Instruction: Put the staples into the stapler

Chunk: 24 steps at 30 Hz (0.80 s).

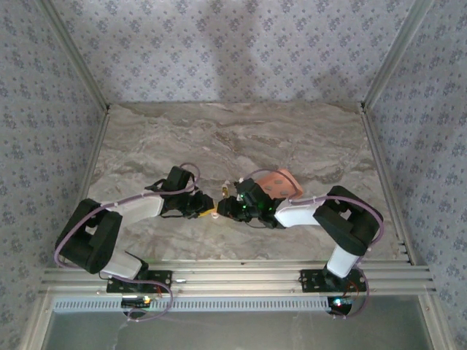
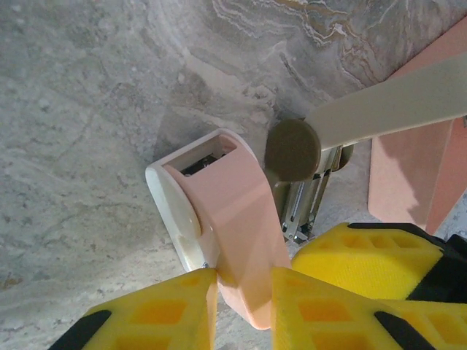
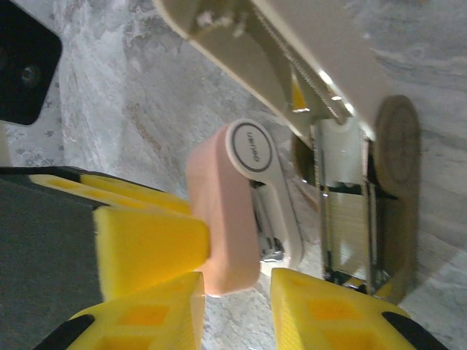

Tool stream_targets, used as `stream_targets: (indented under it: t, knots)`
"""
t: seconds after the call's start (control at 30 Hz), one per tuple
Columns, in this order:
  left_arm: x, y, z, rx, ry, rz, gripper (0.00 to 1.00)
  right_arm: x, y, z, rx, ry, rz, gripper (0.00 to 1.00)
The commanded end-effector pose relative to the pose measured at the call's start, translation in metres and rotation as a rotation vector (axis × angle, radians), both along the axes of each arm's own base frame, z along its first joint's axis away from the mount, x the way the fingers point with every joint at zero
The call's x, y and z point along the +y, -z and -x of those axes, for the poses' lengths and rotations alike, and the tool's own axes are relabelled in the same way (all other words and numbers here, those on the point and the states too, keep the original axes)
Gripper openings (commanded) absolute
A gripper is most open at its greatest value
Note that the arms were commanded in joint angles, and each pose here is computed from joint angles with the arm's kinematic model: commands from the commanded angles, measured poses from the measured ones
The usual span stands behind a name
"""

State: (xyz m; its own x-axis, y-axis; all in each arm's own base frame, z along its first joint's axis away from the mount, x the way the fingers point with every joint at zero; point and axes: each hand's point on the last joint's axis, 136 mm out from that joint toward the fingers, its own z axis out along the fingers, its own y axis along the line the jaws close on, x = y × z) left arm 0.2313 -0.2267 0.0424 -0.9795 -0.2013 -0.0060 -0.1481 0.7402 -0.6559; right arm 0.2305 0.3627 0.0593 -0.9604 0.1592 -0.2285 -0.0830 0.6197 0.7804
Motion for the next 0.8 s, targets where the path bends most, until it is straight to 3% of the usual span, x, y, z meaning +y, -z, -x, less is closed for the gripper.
stream_targets:
  t: [0.0, 0.37, 0.77]
  knots:
    - [0.039, 0.050, 0.042, 0.185, 0.014, -0.220, 0.24, 0.004, -0.007, 0.000, -0.001, -0.003, 0.000, 0.30]
    - [0.058, 0.059, 0.053, 0.215, 0.072, -0.332, 0.20, -0.010, -0.011, -0.003, -0.050, 0.014, 0.056, 0.30]
    - [0.058, 0.064, 0.050, 0.200, 0.079, -0.344, 0.20, -0.009, -0.013, -0.002, -0.053, 0.007, 0.069, 0.30]
